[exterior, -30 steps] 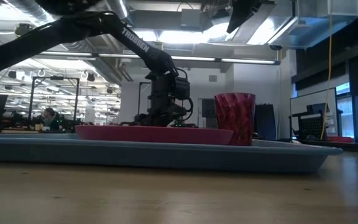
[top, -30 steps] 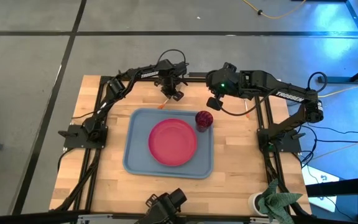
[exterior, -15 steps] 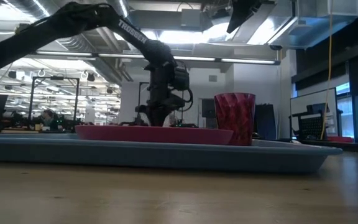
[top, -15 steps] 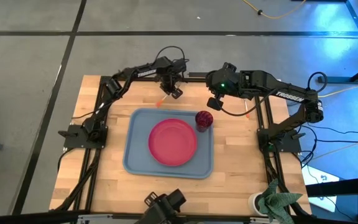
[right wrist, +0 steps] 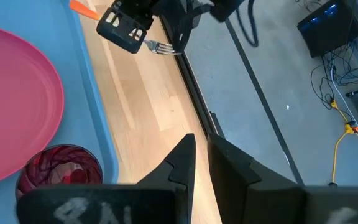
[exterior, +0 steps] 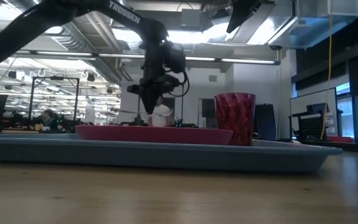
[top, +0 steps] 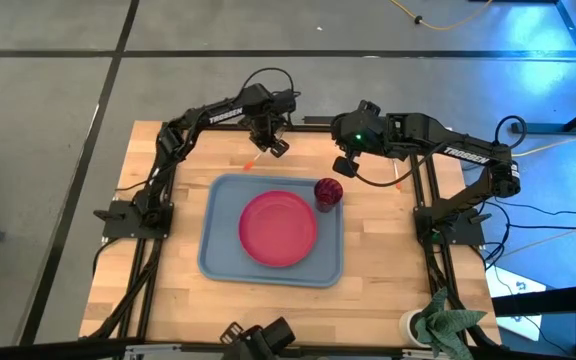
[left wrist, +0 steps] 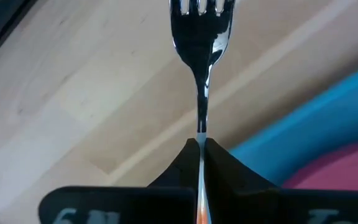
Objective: Pick and place plate/cup/fork/spoon on tray
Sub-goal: Put the orange fork on the blue serving tray to the left of the red plate
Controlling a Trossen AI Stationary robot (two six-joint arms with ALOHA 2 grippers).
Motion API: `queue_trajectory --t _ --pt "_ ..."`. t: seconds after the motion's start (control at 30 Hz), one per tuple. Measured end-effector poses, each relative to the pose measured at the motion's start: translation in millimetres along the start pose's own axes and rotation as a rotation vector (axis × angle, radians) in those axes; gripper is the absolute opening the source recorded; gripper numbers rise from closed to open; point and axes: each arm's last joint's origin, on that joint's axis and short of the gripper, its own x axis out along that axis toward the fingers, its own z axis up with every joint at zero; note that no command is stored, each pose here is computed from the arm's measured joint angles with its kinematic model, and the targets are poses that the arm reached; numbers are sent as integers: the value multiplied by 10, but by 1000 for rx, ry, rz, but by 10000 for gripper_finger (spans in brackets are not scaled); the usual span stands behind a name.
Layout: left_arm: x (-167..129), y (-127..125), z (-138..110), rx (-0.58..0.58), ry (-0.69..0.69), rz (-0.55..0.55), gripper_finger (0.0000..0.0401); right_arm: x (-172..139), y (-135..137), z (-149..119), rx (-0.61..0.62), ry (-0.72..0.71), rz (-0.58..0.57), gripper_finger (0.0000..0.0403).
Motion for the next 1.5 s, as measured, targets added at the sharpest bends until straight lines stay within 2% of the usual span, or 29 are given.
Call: queue_trajectory --t 0.37,0.73,1.07,1.27,1.5 --pt "-362 -117 -313 -31 22 96 0 -1 4 -53 11 50 4 49" --pt "-624 -256 -584 -75 32 114 0 -4 7 -92 12 87 6 49" --pt "-804 -434 -856 -85 -22 108 0 -5 8 -92 11 88 7 49" --pt "-727 -260 -1219 -189 44 142 0 -5 10 -92 11 87 14 49" --pt "-677 -129 -1760 -382 -32 71 0 -3 9 -73 20 69 13 49"
